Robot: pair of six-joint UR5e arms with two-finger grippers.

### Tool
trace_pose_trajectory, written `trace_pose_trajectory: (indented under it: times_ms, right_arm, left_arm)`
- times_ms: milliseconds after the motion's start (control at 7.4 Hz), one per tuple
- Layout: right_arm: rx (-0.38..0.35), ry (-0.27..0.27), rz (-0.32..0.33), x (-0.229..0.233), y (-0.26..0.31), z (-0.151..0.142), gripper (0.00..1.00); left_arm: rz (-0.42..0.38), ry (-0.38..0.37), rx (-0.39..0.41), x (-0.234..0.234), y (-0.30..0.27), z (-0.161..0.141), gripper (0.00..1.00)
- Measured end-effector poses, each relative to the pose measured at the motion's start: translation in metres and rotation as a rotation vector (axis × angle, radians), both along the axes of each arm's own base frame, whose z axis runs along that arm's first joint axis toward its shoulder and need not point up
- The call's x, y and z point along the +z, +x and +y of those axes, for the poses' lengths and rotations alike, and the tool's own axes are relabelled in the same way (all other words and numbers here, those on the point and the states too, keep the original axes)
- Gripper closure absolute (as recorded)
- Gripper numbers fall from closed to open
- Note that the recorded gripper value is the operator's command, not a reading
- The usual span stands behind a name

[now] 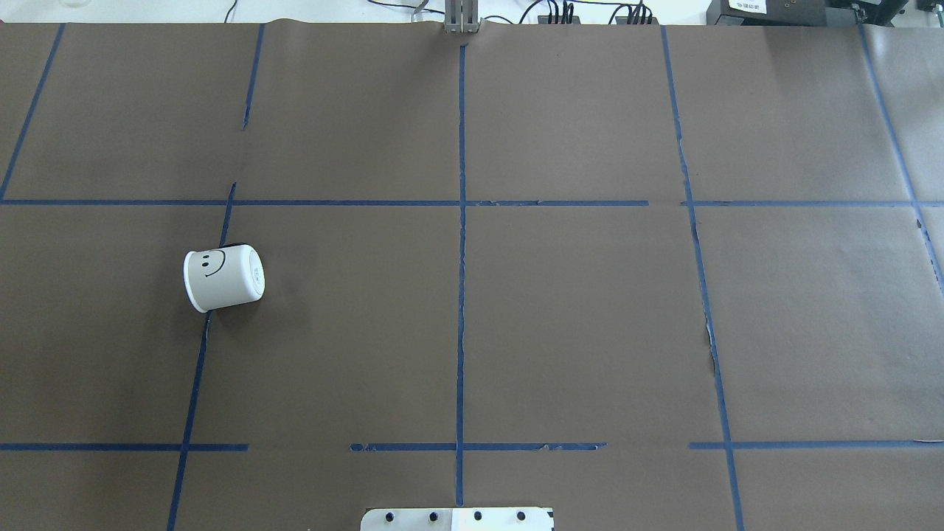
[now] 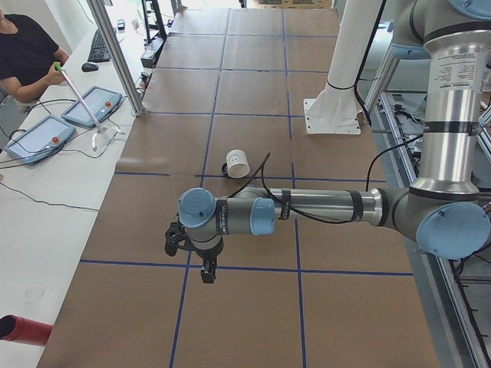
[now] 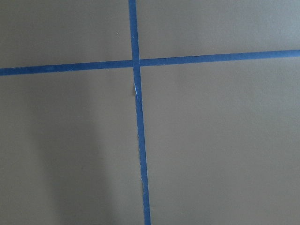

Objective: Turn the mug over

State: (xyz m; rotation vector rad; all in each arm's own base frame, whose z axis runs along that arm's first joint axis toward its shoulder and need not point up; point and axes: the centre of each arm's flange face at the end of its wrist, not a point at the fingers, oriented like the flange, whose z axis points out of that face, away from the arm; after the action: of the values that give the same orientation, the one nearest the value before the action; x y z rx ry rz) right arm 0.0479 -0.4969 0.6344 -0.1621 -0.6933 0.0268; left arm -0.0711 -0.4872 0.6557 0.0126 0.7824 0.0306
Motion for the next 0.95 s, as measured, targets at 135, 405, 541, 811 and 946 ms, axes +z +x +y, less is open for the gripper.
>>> trace_pose_trajectory:
  times_ms: [135, 405, 541, 811, 946]
  right_arm:
    - [0.0, 0.0, 0.0, 0.0, 0.0, 0.0, 0.0]
    - [0.0, 0.0, 0.0, 0.0, 0.0, 0.0, 0.0]
    - [0.0, 0.0, 0.0, 0.0, 0.0, 0.0, 0.0]
    - [0.0, 0.0, 0.0, 0.0, 0.0, 0.0, 0.0]
    - [0.0, 0.0, 0.0, 0.0, 0.0, 0.0, 0.0]
  left_arm:
    - [0.001, 0.007, 0.006, -0.002, 0.002, -0.002, 0.0]
    - [0.002, 0.076, 0.025, -0.016, 0.012, -0.016, 0.0]
    - [0.004, 0.168, 0.045, -0.028, 0.022, -0.026, 0.0]
    - [0.016, 0.445, 0.16, -0.066, 0.088, -0.05, 0.0]
    - [0.013, 0.558, 0.211, -0.084, 0.127, -0.06, 0.0]
